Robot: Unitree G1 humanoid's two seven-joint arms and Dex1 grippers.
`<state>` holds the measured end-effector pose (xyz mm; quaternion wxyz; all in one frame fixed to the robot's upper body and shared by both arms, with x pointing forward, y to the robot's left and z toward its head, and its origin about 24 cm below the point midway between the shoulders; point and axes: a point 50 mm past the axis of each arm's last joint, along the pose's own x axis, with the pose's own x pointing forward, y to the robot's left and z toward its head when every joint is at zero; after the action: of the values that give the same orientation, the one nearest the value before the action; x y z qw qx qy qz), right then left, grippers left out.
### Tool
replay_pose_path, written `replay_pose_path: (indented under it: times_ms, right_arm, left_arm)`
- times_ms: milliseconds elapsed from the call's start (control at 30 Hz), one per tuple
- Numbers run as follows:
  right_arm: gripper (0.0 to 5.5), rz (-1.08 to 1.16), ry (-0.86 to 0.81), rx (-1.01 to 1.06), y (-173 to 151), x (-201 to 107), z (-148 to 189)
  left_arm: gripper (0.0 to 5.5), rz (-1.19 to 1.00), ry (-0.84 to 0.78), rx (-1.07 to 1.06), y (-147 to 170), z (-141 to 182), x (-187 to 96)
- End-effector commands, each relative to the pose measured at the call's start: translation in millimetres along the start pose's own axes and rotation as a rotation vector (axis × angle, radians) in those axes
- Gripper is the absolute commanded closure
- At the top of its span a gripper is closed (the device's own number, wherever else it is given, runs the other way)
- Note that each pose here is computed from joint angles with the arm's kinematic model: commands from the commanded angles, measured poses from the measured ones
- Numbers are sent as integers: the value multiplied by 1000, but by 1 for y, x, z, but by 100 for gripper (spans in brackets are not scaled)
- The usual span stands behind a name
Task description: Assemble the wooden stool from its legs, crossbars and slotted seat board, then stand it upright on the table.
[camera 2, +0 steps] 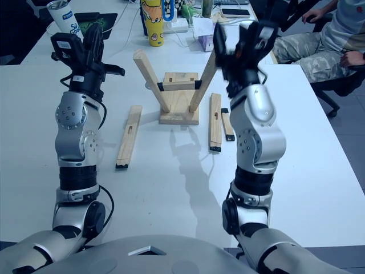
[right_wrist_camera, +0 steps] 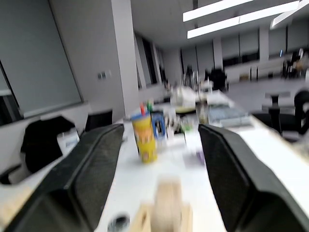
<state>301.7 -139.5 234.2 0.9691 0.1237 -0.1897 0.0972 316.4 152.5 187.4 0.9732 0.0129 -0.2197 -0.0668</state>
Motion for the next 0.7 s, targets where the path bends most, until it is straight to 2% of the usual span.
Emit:
replay_pose_path:
  times_ms: [33, 200, 267, 300, 367, 500, 600, 700]
  right_arm:
    - [327, 51, -135, -5, 7, 30, 35]
    - [409, 127, -215, 9, 17, 79, 72]
    - [435, 129, -222, 10, 15, 90, 77]
    - [451, 119, -185, 11, 10, 93, 69]
    - [482, 95, -31, 0, 0, 92, 31]
    - [548, 88, 319, 33, -6, 58, -47]
    - [548, 135, 434, -10, 0, 40, -66]
    - [548, 123, 433, -27, -1, 41, -64]
  left_arm:
    - [550, 3, 9, 10, -1, -3, 0]
    - [550, 6, 5, 9, -2, -5, 1]
    - [550, -1, 3, 8, -5, -5, 2]
    - [550, -4, 1, 5, -7, -5, 3]
    - [550, -4, -2, 3, -8, -5, 3]
    - [550, -3, -1, -1, -9, -7, 3]
    - [550, 6, -2, -3, -7, -8, 3]
    - [550, 8, -1, -3, -7, -9, 4]
